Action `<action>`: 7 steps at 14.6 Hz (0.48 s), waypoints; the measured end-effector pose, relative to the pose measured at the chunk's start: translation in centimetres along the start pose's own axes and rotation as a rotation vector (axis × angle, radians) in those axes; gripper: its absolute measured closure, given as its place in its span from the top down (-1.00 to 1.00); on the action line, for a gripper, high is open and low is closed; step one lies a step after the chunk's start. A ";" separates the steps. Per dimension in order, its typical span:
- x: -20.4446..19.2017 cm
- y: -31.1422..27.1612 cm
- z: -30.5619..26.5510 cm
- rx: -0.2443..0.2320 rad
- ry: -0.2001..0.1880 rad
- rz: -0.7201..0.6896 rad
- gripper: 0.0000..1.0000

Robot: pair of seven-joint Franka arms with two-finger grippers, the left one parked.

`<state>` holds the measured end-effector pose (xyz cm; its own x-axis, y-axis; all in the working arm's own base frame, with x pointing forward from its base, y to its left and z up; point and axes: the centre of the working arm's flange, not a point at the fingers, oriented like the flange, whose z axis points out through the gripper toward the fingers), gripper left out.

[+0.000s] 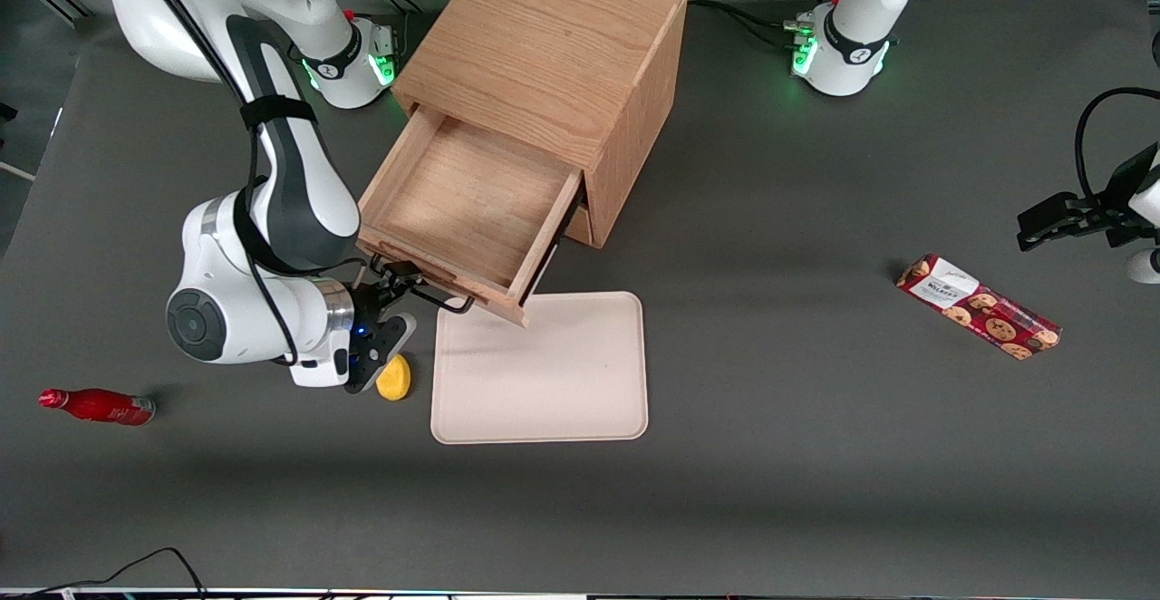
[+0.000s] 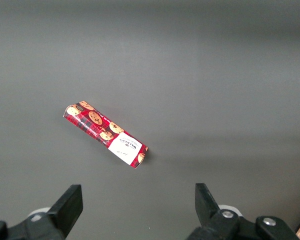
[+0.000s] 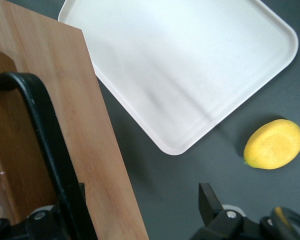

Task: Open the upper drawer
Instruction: 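Pull the upper drawer outward by its handle with the right gripper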

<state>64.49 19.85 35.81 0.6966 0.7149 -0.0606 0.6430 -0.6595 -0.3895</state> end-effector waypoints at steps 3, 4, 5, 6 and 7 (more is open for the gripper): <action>-0.2 1.4 -0.5 -0.006 0.012 -0.004 1.00; -0.3 1.8 -0.7 -0.007 0.016 -0.003 1.00; -0.3 2.2 -0.8 -0.009 0.019 -0.006 1.00; -0.4 2.5 -1.0 -0.010 0.023 -0.010 1.00; -0.5 2.9 -1.2 -0.013 0.027 -0.015 1.00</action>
<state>66.40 17.34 35.79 0.6952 0.7182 -0.0302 0.6571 -0.6519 -0.3786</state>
